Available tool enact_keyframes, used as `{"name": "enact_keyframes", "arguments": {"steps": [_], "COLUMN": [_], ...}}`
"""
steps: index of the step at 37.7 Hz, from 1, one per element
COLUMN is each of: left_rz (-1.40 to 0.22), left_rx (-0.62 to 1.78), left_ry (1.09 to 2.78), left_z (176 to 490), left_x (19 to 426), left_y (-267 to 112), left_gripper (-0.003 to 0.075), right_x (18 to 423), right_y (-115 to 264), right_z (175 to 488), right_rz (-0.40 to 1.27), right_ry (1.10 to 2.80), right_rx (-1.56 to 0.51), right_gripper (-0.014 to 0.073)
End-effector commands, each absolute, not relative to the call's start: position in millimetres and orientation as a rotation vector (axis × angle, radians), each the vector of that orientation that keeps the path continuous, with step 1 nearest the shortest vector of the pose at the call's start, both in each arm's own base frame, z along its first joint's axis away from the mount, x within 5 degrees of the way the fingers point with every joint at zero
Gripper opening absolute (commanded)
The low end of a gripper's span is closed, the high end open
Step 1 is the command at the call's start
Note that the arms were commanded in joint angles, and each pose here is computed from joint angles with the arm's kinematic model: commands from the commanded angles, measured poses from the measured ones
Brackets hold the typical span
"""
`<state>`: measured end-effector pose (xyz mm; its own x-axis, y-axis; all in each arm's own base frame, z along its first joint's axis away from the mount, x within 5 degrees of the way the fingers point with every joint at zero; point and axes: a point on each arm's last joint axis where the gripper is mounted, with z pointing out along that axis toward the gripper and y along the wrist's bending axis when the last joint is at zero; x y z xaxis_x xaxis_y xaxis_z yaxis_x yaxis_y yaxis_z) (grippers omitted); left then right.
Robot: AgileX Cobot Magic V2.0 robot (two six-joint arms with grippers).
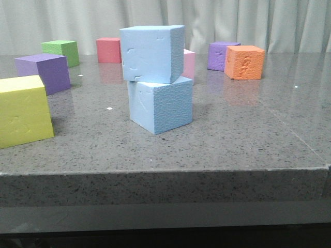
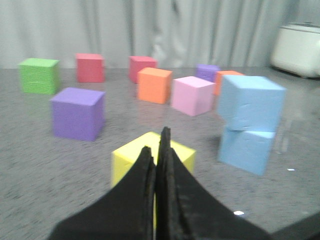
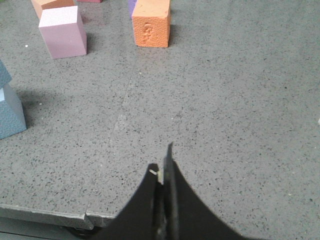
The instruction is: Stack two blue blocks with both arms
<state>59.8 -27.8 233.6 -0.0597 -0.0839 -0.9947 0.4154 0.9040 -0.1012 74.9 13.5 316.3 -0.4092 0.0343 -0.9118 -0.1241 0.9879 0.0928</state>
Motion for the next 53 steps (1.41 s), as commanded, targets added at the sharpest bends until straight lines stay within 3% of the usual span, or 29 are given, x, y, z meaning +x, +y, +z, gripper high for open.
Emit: {"name": "enact_keyframes", "arguments": {"steps": [1, 10, 20, 53], "left_rz": [-0.363, -0.219, -0.134, -0.128], "left_rx": [0.185, 0.06, -0.019, -0.024], "left_ry": [1.481, 1.507, 1.513, 1.542], "left_z": [238.7, 210.3, 208.5, 205.0], "left_x": [58.7, 58.3, 56.7, 54.8], "left_y": [-21.3, -10.3, -4.1, -3.8], "left_gripper": [-0.002, -0.002, -0.002, -0.002], "right_x": [77.2, 77.2, 77.2, 77.2], "right_y": [12.2, 12.2, 12.2, 12.2], "right_z": [330.5, 330.5, 330.5, 330.4], "right_rz": [0.158, 0.158, 0.158, 0.158], "right_ry": [1.888, 1.888, 1.888, 1.889], "right_rx": [-0.056, -0.056, -0.056, -0.056], "right_gripper": [-0.0068, -0.0068, -0.0068, -0.0068]}}
